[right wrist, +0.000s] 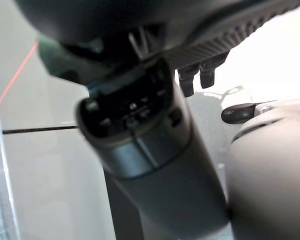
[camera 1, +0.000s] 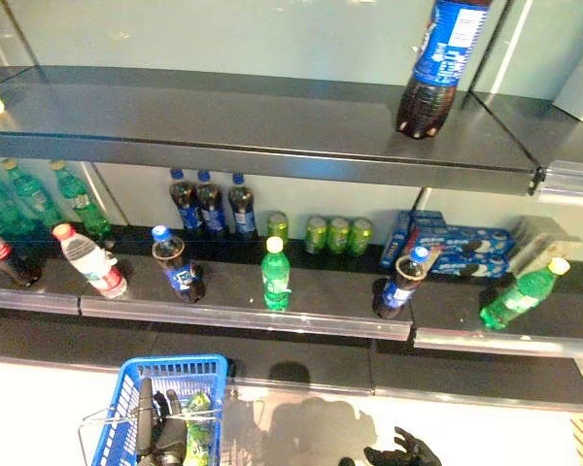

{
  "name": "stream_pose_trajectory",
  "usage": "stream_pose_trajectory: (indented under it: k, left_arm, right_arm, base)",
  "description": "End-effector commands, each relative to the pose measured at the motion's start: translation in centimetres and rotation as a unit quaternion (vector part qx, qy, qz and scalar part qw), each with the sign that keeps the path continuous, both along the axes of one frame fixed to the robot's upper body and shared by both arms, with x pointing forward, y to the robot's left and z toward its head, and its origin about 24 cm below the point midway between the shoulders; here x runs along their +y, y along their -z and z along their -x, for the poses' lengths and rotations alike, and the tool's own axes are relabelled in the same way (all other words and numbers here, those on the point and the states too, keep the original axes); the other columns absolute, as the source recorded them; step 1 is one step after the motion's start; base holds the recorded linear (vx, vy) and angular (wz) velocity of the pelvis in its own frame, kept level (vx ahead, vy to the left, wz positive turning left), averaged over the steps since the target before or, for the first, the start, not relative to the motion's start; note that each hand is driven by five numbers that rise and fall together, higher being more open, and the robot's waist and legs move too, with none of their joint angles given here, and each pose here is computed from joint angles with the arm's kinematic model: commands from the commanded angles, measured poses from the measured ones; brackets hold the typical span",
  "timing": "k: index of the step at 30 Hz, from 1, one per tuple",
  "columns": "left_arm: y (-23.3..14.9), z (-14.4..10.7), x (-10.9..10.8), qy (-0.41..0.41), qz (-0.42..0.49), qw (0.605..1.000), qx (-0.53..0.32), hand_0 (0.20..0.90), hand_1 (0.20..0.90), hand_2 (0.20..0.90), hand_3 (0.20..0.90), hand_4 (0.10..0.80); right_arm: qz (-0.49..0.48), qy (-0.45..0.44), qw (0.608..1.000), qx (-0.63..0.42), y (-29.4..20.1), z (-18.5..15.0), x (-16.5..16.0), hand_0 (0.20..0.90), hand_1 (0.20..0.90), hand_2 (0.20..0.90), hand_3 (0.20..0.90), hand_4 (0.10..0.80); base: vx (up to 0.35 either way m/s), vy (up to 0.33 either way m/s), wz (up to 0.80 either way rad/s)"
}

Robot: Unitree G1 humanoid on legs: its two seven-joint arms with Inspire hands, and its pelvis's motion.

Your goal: Pick up the drink and place into the basket.

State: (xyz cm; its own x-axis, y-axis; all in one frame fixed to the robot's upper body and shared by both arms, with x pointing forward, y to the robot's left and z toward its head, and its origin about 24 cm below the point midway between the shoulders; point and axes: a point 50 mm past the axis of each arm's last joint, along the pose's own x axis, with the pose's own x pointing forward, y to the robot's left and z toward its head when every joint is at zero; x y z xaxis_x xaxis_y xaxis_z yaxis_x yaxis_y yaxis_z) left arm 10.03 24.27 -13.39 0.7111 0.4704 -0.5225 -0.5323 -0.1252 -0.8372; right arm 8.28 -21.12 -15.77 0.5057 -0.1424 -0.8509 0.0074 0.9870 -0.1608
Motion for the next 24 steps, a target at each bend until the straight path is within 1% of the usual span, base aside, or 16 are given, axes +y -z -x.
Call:
stream_pose_trajectory:
  k: [1, 3, 6, 8, 10, 11, 13, 15, 17, 21, 24]
  left_arm:
    - [-4.5, -8.4, 0.7, 0.037, -0.052, 0.984, -0.168, 0.300, 0.300, 0.300, 0.200, 0.100]
    - [-4.5, -8.4, 0.7, 0.041, -0.051, 0.986, -0.156, 0.300, 0.300, 0.300, 0.200, 0.100]
    - [-4.6, -8.5, 0.9, 0.043, -0.052, 0.987, -0.147, 0.300, 0.300, 0.300, 0.200, 0.100]
    - [-4.7, -8.4, 1.1, 0.040, -0.055, 0.988, -0.140, 0.300, 0.300, 0.300, 0.200, 0.100]
    - [-4.7, -8.2, 1.2, 0.037, -0.055, 0.988, -0.136, 0.300, 0.300, 0.300, 0.200, 0.100]
    - [-4.7, -8.0, 1.2, 0.033, -0.055, 0.989, -0.131, 0.300, 0.300, 0.300, 0.200, 0.100]
    - [-4.6, -7.6, 0.9, 0.030, -0.055, 0.990, -0.124, 0.300, 0.300, 0.300, 0.200, 0.100]
    - [-4.6, -7.5, 0.6, 0.027, -0.053, 0.991, -0.121, 0.300, 0.300, 0.300, 0.200, 0.100]
    - [-4.6, -7.3, 0.4, 0.025, -0.049, 0.992, -0.115, 0.300, 0.300, 0.300, 0.200, 0.100]
    - [-4.3, -6.6, 0.2, 0.021, -0.045, 0.993, -0.105, 0.300, 0.300, 0.300, 0.200, 0.100]
    - [-4.2, -6.3, 0.1, 0.019, -0.044, 0.994, -0.102, 0.300, 0.300, 0.300, 0.200, 0.100]
  right_arm:
    - [0.087, -0.036, 0.993, -0.073, -1.7, -2.7, -2.4, 0.900, 0.900, 0.900, 0.900, 0.800]
    - [0.119, -0.050, 0.986, -0.104, -2.5, -3.7, -2.7, 0.900, 0.900, 0.900, 0.900, 0.800]
    - [0.137, -0.048, 0.980, -0.137, -3.6, -4.9, -2.9, 0.900, 0.900, 0.900, 0.900, 0.800]
    - [0.177, -0.024, 0.967, -0.181, -5.1, -6.0, -3.4, 0.900, 0.900, 0.900, 0.900, 0.800]
    - [0.205, 0.002, 0.956, -0.210, -6.2, -6.5, -3.9, 0.900, 0.900, 0.900, 0.900, 0.800]
    - [0.246, 0.049, 0.932, -0.261, -8.1, -7.2, -4.9, 0.900, 0.900, 0.900, 0.900, 0.800]
    - [0.279, 0.096, 0.899, -0.324, -10.5, -7.4, -5.7, 0.900, 0.900, 0.900, 0.900, 0.800]
    - [0.301, 0.111, 0.875, -0.364, -12.1, -7.4, -6.2, 0.900, 0.900, 0.900, 0.900, 0.800]
    - [0.326, 0.132, 0.840, -0.414, -14.1, -7.5, -7.0, 0.900, 0.900, 0.900, 0.900, 0.800]
    - [0.350, 0.167, 0.789, -0.476, -17.4, -7.9, -8.2, 0.900, 0.900, 0.900, 0.900, 0.800]
    - [0.361, 0.183, 0.770, -0.493, -18.4, -7.9, -8.6, 0.900, 0.900, 0.900, 0.900, 0.800]
  base:
    - [-0.015, -0.025, -0.28]
    - [-0.025, -0.039, -0.25]
    - [-0.020, -0.035, -0.17]
    - [-0.018, -0.036, -0.22]
    - [-0.018, -0.020, -0.11]
    - [-0.032, -0.016, -0.21]
    - [-0.029, 0.006, -0.25]
    - [-0.014, 0.030, -0.17]
    - [0.017, 0.045, -0.27]
    - [0.021, 0.027, -0.21]
    - [0.017, 0.020, -0.09]
